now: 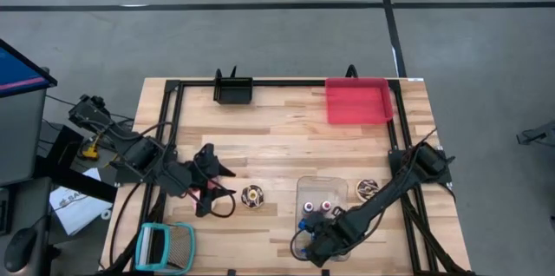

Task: Pick & Place Food Item
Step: Put the blue food coloring bottle into the transparent bin, then put the popcorn bag into the red transparent bin

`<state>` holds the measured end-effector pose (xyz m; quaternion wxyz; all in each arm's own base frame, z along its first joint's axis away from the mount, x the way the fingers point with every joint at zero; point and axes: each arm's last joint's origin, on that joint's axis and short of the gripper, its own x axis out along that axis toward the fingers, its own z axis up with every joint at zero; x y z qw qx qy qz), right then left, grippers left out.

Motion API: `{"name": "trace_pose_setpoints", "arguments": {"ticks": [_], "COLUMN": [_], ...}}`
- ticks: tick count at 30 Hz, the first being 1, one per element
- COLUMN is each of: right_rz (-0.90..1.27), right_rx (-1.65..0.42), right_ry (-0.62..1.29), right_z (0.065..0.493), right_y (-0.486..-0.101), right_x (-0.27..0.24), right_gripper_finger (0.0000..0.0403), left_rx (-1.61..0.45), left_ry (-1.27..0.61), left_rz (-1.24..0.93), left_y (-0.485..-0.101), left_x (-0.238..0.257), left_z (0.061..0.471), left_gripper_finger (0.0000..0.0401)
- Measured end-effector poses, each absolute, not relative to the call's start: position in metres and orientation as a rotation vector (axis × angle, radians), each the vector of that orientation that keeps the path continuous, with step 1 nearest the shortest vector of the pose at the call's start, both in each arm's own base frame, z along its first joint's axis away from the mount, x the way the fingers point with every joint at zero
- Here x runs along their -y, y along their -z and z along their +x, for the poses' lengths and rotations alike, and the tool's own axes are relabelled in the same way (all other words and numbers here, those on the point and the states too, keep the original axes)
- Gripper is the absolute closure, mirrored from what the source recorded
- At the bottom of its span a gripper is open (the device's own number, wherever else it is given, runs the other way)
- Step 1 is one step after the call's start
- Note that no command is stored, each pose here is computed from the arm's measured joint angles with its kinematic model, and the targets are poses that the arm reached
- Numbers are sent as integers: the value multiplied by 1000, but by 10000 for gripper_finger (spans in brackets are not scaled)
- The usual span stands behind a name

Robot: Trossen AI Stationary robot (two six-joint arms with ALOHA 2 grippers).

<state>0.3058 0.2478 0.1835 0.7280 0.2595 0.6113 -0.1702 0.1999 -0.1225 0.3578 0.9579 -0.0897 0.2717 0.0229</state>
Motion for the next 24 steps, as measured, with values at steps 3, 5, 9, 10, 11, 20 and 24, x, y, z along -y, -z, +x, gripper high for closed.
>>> {"name": "trace_pose_setpoints", "arguments": {"ticks": [3, 5, 9, 10, 11, 20, 24], "right_rz": [567, 554, 547, 549, 552, 568, 591], "right_rx": [-1340, -1343, -1338, -1335, -1332, -1330, -1322], "right_ry": [369, 361, 336, 332, 326, 324, 316], "right_z": [306, 305, 306, 306, 307, 302, 299], "right_y": [-185, -186, -187, -187, -187, -187, -188], "right_x": [-248, -247, -248, -248, -249, -256, -262], "right_gripper_finger": [283, 276, 264, 262, 260, 247, 246], "left_rx": [-553, -553, -553, -553, -554, -553, -553], "left_ry": [-37, -34, -34, -34, -34, -35, -35], "left_rz": [-182, -181, -181, -181, -181, -181, -181], "left_y": [-358, -358, -358, -358, -358, -358, -358], "left_x": [125, 125, 125, 125, 125, 125, 125], "left_z": [199, 198, 198, 198, 198, 198, 198], "left_gripper_finger": [183, 183, 183, 183, 183, 183, 183]}}
